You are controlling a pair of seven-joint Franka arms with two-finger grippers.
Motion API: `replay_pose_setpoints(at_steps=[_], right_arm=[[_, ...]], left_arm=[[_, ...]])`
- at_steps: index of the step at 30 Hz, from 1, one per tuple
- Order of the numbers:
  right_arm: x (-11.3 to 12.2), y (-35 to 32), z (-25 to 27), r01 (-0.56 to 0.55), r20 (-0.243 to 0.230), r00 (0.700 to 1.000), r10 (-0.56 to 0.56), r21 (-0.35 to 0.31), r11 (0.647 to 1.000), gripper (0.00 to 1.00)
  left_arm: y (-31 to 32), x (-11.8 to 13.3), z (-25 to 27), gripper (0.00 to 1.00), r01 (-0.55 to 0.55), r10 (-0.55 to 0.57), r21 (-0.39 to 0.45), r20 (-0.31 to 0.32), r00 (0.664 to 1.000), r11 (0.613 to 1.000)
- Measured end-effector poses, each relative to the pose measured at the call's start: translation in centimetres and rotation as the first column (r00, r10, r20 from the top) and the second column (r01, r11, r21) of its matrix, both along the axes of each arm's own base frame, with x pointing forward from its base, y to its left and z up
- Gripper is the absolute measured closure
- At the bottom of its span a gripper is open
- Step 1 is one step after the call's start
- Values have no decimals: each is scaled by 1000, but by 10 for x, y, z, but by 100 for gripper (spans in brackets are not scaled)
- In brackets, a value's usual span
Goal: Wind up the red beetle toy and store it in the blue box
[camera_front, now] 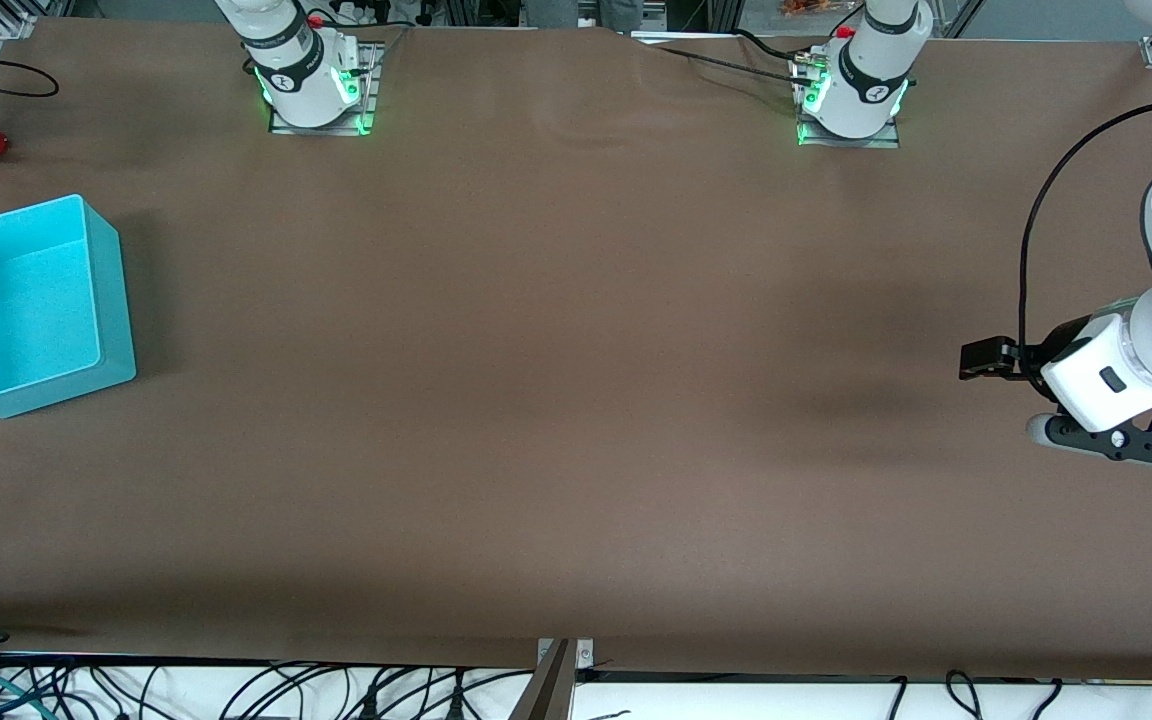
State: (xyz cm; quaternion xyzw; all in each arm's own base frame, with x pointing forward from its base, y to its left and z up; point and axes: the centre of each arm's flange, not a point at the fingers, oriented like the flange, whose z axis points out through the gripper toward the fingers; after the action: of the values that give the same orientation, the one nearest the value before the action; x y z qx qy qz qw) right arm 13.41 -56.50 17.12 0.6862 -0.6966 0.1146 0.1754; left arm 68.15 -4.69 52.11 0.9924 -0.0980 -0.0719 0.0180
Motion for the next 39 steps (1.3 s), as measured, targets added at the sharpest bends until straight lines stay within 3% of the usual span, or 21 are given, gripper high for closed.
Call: replay_pose_setpoints(at_steps=[20, 39], right_arm=[[29, -5, 33, -35, 62, 997, 39, -61, 998, 54], [53, -9, 141, -193, 122, 972, 201, -71, 979, 54]], left_arm=[[-8, -1, 1, 0, 14, -14, -10, 1, 1000, 1000], [-8, -1, 1, 0, 14, -14, -10, 1, 1000, 1000]])
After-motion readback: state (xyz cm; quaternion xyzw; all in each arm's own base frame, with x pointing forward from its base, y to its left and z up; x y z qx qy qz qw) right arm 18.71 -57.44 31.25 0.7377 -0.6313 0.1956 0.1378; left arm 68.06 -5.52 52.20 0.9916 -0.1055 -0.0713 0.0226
